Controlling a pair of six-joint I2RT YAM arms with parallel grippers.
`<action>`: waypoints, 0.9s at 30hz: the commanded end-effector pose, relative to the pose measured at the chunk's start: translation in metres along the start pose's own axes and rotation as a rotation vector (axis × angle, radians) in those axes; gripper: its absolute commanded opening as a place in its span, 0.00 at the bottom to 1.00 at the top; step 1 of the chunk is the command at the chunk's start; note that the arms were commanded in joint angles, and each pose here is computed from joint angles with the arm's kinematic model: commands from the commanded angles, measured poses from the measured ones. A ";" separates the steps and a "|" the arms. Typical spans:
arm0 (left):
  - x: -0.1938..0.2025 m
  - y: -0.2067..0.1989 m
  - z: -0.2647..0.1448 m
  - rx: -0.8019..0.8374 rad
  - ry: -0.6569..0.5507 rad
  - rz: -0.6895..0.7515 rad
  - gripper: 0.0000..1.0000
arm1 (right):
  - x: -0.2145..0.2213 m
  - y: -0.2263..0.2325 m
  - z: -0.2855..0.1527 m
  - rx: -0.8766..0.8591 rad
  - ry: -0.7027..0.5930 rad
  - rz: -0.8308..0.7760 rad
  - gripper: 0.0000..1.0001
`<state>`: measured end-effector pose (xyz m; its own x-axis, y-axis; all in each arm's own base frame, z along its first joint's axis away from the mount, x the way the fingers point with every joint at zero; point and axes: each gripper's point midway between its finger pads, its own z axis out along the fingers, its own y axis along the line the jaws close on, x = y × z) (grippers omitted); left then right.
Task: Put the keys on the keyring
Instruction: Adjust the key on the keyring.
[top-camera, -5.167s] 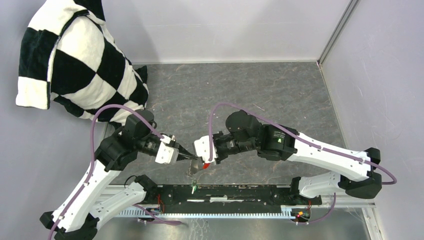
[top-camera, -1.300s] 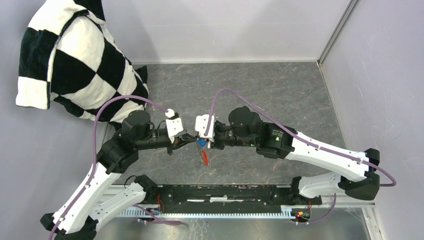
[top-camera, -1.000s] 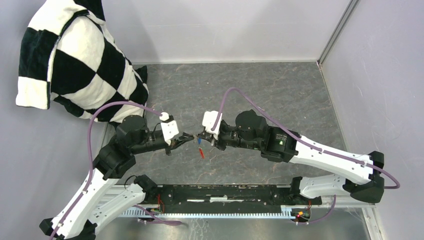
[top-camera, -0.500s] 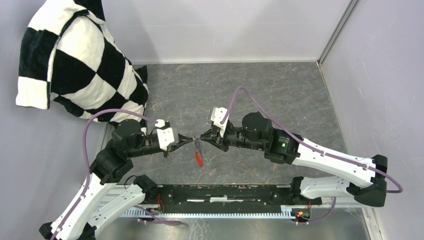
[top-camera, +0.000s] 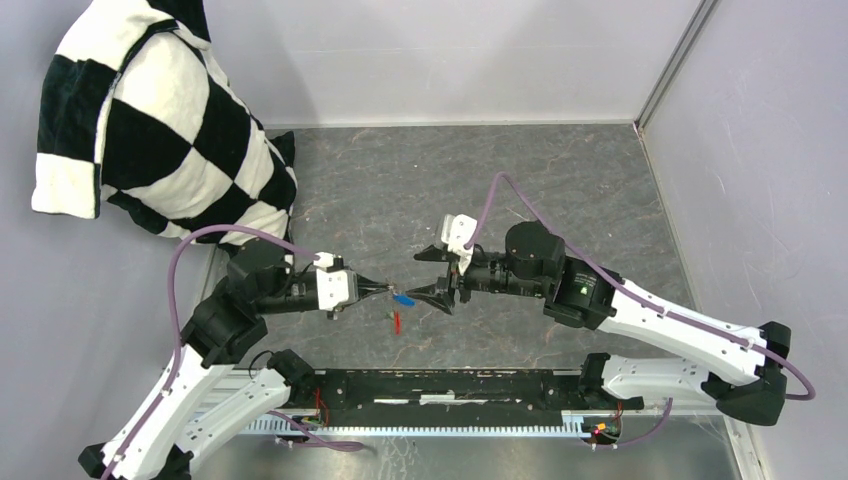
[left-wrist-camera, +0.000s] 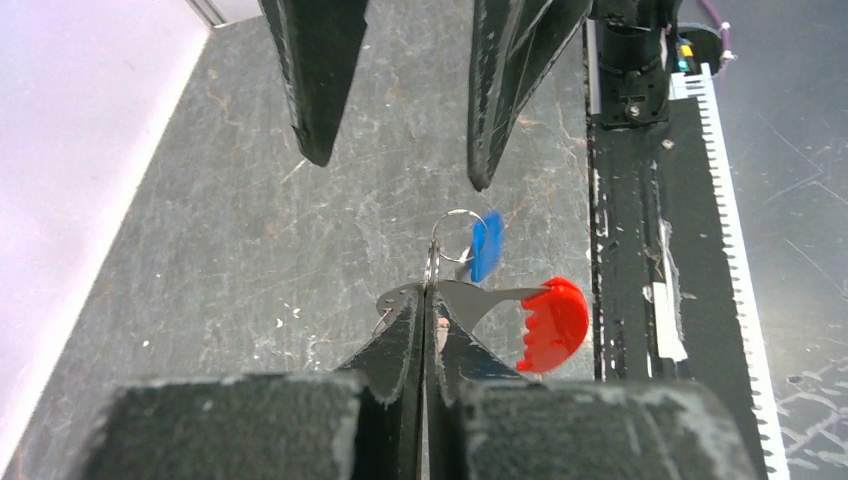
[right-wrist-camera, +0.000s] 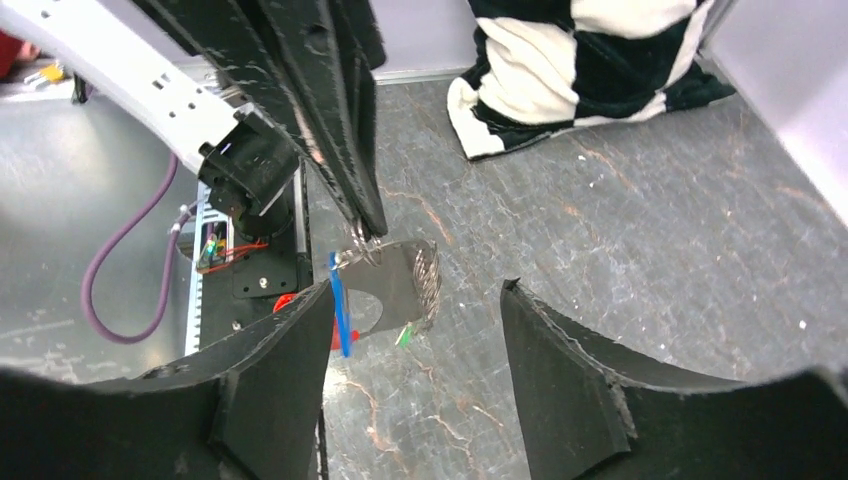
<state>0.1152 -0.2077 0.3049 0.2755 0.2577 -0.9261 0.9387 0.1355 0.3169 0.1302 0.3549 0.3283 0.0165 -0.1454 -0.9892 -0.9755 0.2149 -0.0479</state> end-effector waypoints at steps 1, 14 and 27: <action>-0.013 -0.003 -0.001 0.055 -0.023 0.065 0.02 | -0.038 0.013 -0.011 -0.110 -0.084 -0.159 0.69; -0.019 -0.001 -0.003 0.047 -0.027 0.075 0.02 | -0.037 0.021 0.004 -0.266 -0.035 -0.128 0.56; -0.023 0.000 -0.005 0.032 -0.041 0.072 0.02 | -0.018 0.028 0.024 -0.326 -0.045 -0.073 0.42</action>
<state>0.1118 -0.2081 0.2992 0.2687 0.2848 -0.9201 0.9475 0.0935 0.3057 0.1077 0.3783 0.3365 0.0992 -0.1464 -0.9842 -0.9911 -0.1032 -0.0845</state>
